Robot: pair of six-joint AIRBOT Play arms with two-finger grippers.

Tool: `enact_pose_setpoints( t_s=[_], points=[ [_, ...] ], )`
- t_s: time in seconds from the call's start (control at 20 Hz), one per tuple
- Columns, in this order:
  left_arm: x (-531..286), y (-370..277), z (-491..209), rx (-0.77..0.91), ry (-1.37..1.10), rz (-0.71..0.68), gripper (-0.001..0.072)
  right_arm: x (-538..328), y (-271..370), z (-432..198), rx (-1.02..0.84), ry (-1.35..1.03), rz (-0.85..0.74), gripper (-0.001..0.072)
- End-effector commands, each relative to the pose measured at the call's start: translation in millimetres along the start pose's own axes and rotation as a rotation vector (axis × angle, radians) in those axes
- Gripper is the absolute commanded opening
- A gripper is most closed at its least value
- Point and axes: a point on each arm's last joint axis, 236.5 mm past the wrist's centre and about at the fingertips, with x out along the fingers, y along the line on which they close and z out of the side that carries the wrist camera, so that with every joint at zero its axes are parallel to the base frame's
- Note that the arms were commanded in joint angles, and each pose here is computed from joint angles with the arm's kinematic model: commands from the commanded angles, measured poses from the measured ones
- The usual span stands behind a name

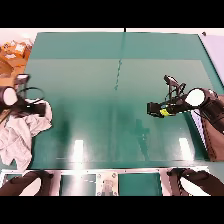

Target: Fold the shirts.

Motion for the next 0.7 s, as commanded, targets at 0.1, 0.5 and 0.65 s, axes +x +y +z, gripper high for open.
enact_pose_setpoints(
  t_s=[0.1, 0.5, 0.65],
  points=[
    [42.3, 106.8, -41.8, -0.235, 0.071, 0.173, 0.072, 0.6, 3.2, 17.6, 0.001, -0.073, 0.014, 0.003],
    [117.5, 104.5, -48.9, -0.277, 0.072, 0.113, 0.0708, -0.2, 4.8, 25.9, 0.001, -0.108, 0.02, 0.0146],
    [108.6, 106.6, -46.0, -0.276, 0.094, 0.114, 0.0025, -0.2, 4.5, 25.3, 0.001, -0.105, 0.019, 0.0056]
  ],
)
